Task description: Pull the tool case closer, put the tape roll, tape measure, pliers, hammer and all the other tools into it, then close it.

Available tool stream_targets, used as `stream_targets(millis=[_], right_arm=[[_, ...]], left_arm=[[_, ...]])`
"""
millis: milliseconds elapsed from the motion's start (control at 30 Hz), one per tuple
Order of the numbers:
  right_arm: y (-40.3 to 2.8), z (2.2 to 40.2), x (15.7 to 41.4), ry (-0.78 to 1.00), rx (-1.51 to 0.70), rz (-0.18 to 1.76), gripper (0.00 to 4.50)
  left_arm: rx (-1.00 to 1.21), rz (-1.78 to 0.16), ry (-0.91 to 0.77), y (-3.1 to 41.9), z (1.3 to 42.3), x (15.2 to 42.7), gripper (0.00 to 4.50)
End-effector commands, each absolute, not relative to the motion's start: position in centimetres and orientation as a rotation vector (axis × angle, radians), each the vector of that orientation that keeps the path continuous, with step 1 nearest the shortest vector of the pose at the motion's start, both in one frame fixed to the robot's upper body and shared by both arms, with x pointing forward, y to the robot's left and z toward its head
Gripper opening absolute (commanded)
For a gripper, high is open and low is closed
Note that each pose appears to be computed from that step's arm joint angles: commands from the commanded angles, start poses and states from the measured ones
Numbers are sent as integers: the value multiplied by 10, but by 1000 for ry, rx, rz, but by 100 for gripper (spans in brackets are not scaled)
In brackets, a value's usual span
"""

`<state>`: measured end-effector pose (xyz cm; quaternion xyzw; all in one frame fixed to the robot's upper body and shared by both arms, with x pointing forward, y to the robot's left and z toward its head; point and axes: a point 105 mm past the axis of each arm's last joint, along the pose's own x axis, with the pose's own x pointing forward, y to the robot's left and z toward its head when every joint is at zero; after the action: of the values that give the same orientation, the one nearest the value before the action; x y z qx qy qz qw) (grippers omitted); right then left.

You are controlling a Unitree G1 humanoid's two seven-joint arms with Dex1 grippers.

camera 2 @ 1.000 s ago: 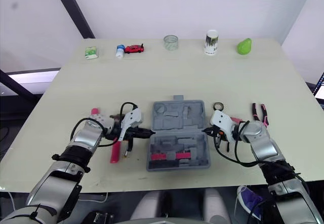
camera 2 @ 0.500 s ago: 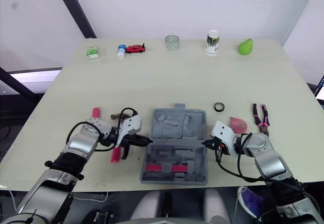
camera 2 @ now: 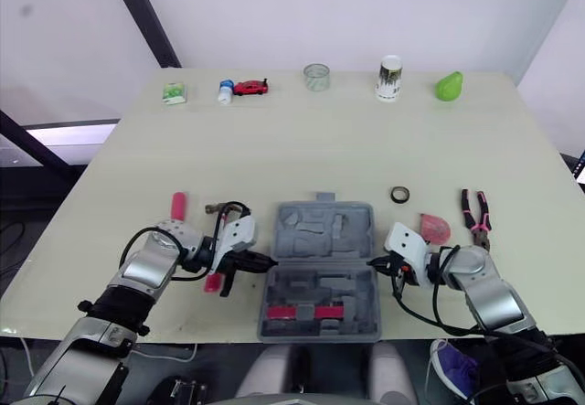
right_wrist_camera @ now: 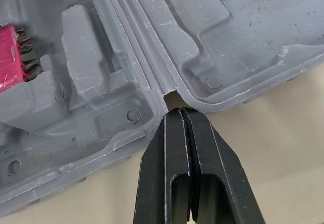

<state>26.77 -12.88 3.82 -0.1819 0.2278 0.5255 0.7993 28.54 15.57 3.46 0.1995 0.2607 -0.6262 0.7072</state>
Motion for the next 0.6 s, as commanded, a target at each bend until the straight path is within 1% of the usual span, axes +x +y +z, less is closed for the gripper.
stream_targets(millis=[33, 600], right_arm=[[-117, 49, 263, 436, -378, 1179, 0], [-120, 47, 263, 450, -377, 1179, 0]], left_arm=[[440, -1464, 551, 140, 36, 278, 3], [454, -1468, 559, 141, 34, 277, 3]])
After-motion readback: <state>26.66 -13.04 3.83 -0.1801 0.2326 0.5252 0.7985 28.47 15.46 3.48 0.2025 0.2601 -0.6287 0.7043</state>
